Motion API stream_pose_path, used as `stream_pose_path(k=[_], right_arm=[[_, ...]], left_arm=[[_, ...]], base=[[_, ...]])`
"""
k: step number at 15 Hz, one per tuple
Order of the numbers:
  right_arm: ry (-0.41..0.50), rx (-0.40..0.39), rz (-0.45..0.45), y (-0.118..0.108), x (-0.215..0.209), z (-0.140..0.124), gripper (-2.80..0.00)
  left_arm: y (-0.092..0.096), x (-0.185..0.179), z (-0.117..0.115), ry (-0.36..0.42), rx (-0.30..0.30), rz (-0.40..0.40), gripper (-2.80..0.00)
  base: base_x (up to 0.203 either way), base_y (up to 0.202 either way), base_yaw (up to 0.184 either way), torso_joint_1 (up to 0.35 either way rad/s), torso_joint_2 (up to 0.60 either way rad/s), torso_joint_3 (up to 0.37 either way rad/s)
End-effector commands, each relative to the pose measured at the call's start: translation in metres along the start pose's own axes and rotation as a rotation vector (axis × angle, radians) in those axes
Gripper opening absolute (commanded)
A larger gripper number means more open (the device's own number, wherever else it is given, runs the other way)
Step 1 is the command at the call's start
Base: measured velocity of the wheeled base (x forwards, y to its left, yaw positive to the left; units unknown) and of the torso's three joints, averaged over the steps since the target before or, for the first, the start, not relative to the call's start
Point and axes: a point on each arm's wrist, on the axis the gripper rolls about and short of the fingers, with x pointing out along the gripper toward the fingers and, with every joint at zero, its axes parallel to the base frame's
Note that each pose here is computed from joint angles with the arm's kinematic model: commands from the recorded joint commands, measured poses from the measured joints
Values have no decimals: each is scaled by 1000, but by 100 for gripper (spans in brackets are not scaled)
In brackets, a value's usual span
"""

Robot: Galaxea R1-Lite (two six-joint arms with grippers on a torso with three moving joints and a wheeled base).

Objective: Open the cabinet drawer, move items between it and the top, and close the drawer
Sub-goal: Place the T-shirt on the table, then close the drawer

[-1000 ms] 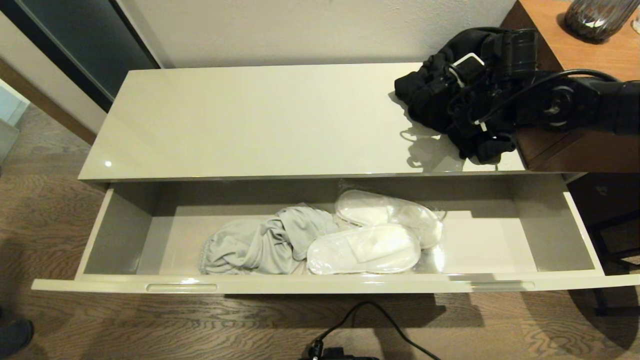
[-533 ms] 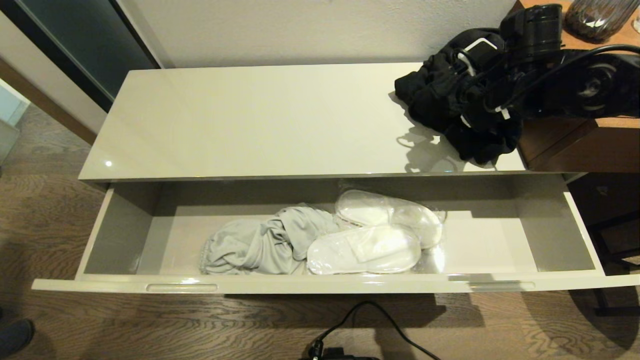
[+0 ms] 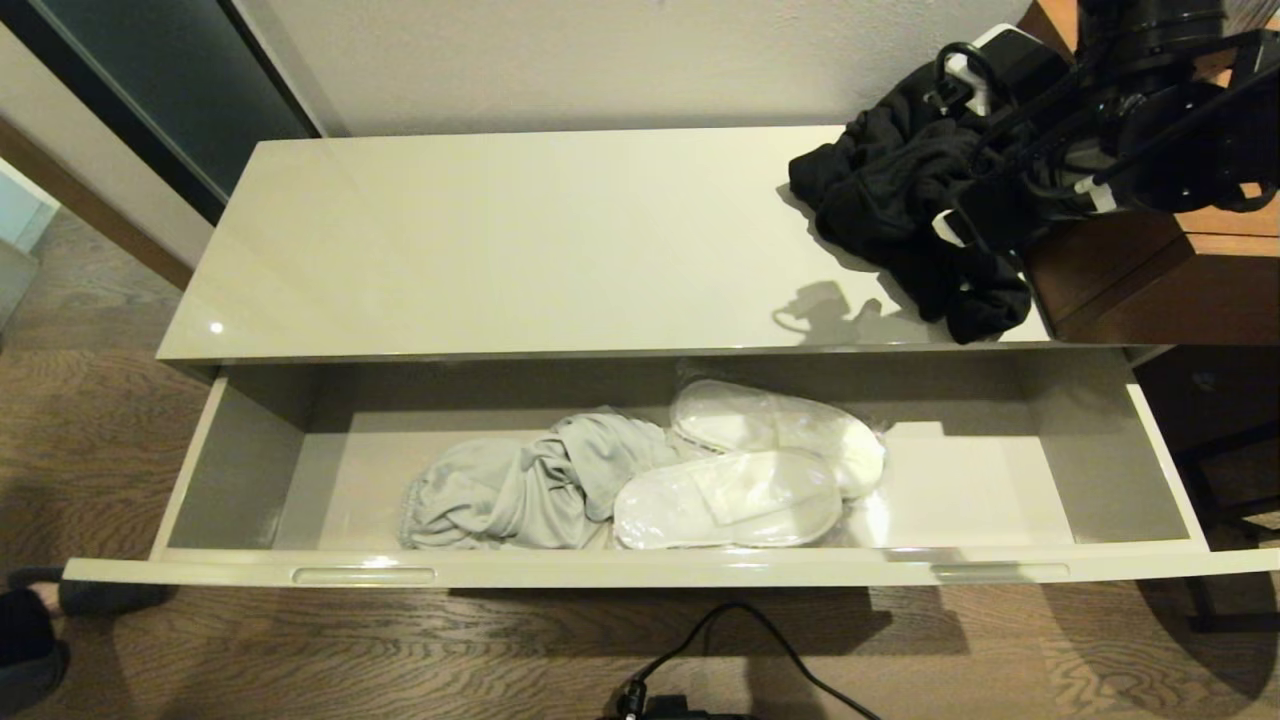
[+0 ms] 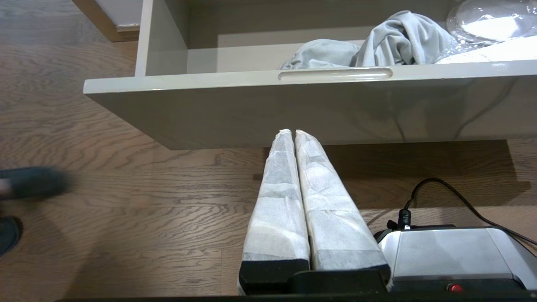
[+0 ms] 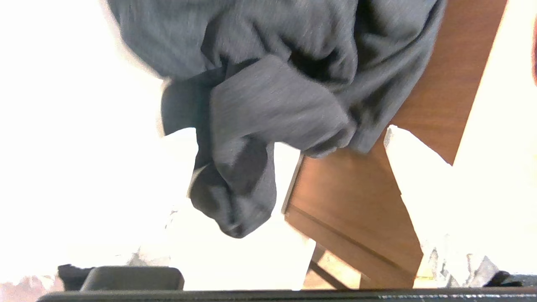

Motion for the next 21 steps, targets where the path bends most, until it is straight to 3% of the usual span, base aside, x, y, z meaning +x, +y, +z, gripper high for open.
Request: stream_pose_path(k=[1, 7, 13, 21], right_arm=[[10, -1, -16, -2, 0, -3, 0], [-7, 8, -12, -16, -32, -10, 0], [-55, -25, 49, -6, -101, -28, 0], [55, 68, 40, -2, -105, -43, 0]], left_arm=[[0, 0, 0, 1, 0, 1, -280], [0, 0, 0, 1, 0, 1, -280], [0, 0, 0, 1, 0, 1, -280], [0, 0, 0, 1, 0, 1, -280]], base=[[0, 0, 0, 0, 0, 0], [0, 0, 0, 0, 0, 0], [0, 0, 0, 0, 0, 0], [0, 0, 0, 0, 0, 0]])
